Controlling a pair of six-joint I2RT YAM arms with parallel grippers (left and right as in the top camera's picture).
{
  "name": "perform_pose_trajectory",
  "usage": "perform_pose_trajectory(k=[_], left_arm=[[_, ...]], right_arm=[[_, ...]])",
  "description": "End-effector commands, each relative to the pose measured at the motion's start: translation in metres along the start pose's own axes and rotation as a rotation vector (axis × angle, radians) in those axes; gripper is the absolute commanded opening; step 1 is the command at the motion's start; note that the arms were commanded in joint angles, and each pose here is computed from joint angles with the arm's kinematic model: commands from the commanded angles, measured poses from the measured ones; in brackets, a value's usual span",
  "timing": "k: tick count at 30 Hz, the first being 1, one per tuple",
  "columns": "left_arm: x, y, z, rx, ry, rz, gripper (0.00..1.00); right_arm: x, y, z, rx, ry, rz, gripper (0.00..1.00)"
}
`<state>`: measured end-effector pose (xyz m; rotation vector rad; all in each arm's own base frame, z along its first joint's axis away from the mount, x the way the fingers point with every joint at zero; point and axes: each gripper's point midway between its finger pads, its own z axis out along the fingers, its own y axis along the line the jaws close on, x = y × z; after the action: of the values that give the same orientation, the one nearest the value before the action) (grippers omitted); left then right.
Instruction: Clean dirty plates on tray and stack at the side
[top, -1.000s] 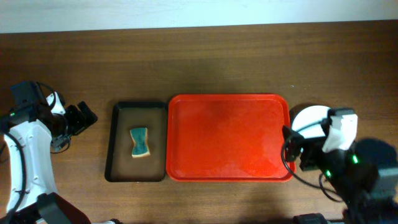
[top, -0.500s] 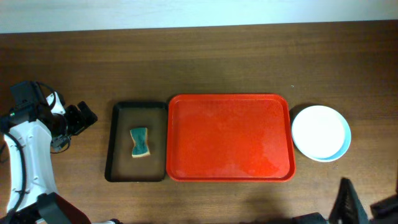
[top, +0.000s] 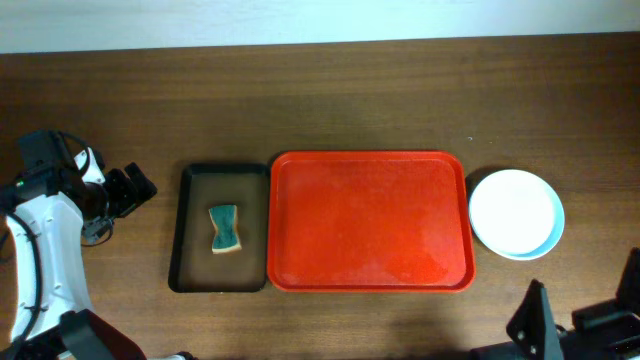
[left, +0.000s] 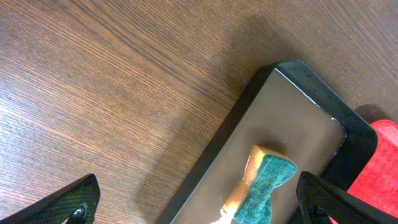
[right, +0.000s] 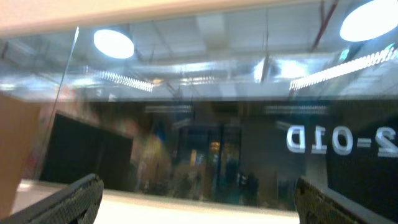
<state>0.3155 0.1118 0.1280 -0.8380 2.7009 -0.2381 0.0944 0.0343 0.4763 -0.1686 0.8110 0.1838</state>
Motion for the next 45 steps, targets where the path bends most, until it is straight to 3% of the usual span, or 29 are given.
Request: perform_pose_trajectory(k=[1, 9, 17, 22, 26, 45], left_arm=[[-0.006, -0.003, -0.008, 0.012, -0.028, -0.01, 0.99], [-0.006, -0.003, -0.008, 0.012, -0.028, -0.01, 0.99], [-0.006, -0.003, -0.008, 0.012, -0.028, -0.01, 0.99], [-0.006, -0.003, -0.008, 0.012, -0.028, -0.01, 0.99], [-0.006, -0.003, -0.008, 0.012, -0.028, -0.01, 0.99], [-0.006, -0.003, -0.008, 0.012, -0.028, -0.01, 0.99]], right_arm=[[0.03, -0.01, 0.0, 0.057, 0.019, -0.023, 0.99], [0.194, -0.015, -0.028, 0.095, 0.353, 0.024, 0.99], [0.276, -0.011, -0.065, 0.097, 0.533, 0.043, 0.99], [0.298, -0.014, -0.079, 0.124, 0.623, 0.041, 0.99], [0.336, -0.015, -0.114, 0.146, 0.833, 0.046, 0.98], [0.336, -0.014, -0.113, 0.14, 0.831, 0.041, 0.99]])
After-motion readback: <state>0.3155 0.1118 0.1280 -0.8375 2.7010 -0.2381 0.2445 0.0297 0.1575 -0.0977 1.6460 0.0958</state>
